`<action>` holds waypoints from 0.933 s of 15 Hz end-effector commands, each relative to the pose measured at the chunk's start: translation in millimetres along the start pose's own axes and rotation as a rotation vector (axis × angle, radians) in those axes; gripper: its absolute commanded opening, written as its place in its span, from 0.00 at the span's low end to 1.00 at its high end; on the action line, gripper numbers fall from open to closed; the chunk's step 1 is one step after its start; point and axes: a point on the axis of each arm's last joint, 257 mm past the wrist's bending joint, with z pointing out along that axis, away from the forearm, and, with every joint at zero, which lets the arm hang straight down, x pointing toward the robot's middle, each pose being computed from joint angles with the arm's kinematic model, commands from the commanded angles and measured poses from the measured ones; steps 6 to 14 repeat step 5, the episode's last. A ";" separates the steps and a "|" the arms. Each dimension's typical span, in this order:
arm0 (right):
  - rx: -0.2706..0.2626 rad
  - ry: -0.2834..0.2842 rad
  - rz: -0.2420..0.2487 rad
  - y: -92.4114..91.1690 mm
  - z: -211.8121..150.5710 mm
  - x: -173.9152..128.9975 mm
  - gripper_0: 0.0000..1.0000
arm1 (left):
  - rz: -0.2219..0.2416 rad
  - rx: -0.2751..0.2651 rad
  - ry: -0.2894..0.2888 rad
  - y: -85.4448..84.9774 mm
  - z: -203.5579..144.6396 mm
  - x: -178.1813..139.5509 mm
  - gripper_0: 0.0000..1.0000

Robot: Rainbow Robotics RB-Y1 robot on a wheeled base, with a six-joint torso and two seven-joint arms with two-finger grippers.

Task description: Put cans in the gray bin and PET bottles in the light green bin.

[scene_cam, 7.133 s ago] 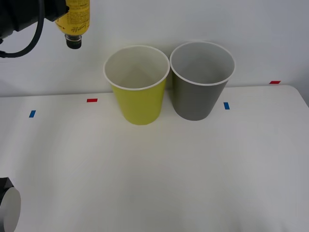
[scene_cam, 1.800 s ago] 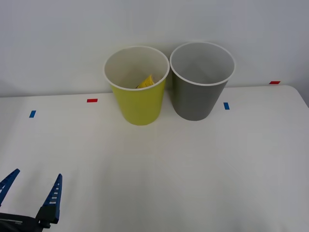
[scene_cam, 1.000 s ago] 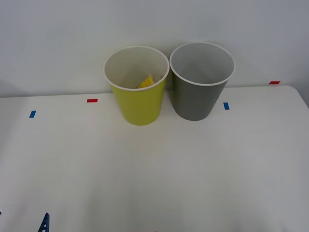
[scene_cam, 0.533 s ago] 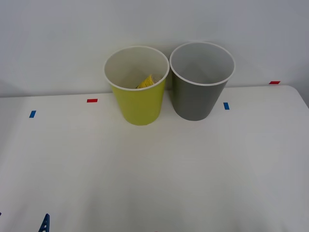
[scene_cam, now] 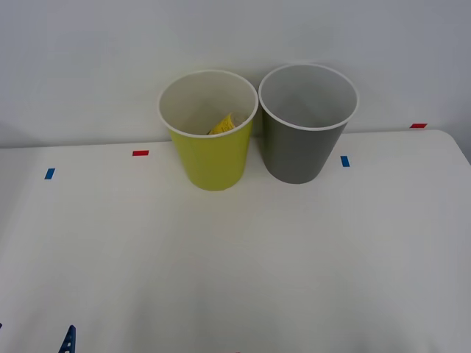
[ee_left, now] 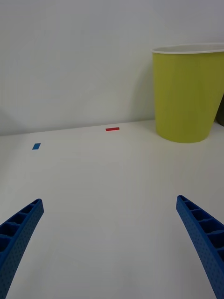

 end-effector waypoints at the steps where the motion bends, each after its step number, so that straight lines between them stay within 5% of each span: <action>1: 0.000 0.000 0.000 0.0 0.0 0.0 1.00 | 0.000 0.000 0.000 0.0 0.0 0.1 0.97; 14: 0.000 0.000 0.000 0.0 0.0 0.0 1.00 | 0.000 0.000 0.000 0.0 0.0 0.1 0.97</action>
